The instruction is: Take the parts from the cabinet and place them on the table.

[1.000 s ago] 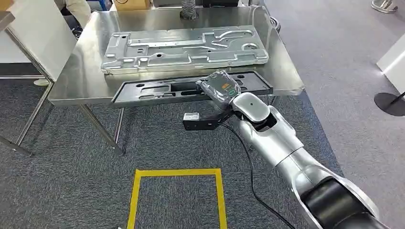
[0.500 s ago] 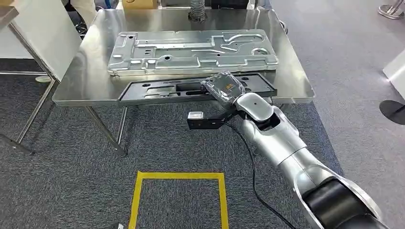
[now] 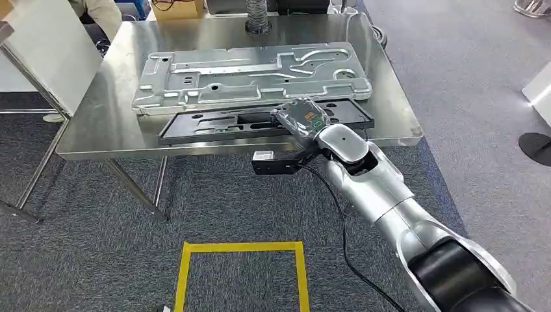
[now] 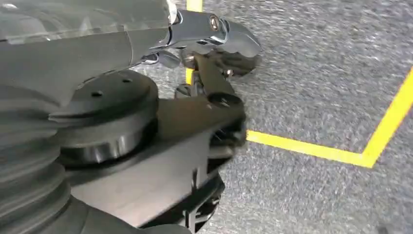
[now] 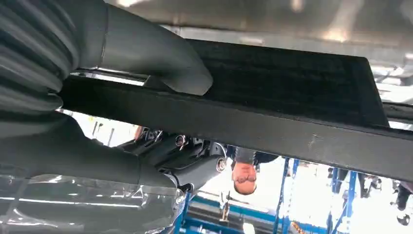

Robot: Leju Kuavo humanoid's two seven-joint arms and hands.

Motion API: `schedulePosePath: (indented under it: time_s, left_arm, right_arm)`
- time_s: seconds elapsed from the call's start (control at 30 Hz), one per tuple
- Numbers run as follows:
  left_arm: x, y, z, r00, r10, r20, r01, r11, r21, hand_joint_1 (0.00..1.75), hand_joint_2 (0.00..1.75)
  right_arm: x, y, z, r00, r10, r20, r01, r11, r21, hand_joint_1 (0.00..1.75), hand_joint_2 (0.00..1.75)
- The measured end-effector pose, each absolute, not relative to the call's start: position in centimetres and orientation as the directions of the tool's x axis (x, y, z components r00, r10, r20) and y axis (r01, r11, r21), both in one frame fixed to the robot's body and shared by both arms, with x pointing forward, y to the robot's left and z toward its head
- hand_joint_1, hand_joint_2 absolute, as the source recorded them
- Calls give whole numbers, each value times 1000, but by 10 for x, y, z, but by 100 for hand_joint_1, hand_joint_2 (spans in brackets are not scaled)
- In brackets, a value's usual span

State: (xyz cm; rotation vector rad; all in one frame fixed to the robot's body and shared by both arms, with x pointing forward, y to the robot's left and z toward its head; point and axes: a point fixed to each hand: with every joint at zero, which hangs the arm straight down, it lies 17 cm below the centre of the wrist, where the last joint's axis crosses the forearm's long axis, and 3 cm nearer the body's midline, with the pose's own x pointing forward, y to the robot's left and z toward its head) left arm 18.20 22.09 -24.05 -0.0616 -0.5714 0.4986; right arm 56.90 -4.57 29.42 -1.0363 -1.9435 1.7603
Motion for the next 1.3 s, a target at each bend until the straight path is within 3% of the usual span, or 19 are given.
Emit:
schedulePosePath:
  time_s: [1.3]
  left_arm:
    - [181, 219, -242, 735, 464, 495, -433, 883, -184, 0, 175]
  right_arm:
    - [572, -40, 295, -688, 689, -228, 295, -22, -955, 175, 175]
